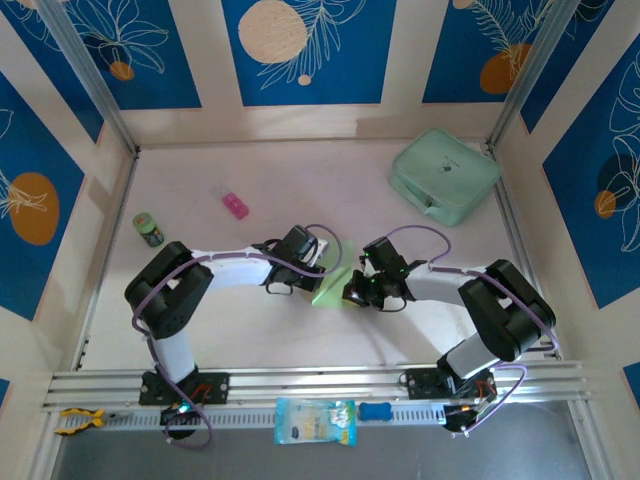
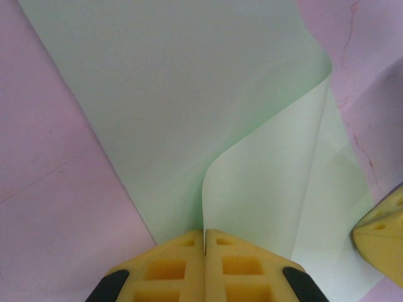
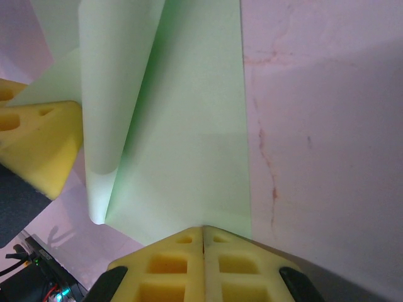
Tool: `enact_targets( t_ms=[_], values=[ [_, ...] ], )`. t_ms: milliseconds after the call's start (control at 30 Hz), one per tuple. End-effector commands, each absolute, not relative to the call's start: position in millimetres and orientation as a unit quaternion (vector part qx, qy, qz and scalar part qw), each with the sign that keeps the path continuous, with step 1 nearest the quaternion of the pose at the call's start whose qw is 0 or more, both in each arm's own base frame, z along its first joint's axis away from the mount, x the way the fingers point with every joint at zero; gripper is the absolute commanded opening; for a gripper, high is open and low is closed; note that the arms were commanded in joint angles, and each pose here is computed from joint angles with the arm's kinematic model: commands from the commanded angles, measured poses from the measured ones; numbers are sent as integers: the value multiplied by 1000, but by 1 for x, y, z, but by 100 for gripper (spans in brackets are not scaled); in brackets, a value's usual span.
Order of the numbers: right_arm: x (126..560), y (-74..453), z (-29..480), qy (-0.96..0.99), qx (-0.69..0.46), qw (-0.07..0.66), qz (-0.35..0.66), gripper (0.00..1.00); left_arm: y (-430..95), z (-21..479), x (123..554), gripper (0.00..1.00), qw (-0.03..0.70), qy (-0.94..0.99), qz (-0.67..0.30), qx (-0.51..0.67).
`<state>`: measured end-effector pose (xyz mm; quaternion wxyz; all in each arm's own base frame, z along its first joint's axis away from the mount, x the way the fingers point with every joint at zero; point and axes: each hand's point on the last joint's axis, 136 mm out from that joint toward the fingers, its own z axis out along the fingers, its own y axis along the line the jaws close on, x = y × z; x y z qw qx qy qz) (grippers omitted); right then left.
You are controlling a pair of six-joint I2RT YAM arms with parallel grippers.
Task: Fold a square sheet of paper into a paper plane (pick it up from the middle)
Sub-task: Fold the triangle a second time at the center of the table.
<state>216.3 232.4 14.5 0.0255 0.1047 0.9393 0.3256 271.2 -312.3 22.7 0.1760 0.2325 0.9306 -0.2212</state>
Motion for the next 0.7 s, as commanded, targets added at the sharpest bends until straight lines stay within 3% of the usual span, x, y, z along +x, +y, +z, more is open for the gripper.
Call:
enact_targets(
  t_ms=[0,300,667],
  values=[
    [210,226,10,943,108,5,314,4,-308,11,269,0,161,932,-217,240],
    [234,240,46,919,95,47,380,8,-308,10,267,0,156,932,-219,243],
    [272,264,52,899,131,65,413,0,-309,8,267,0,156,932,-219,243]
  ],
)
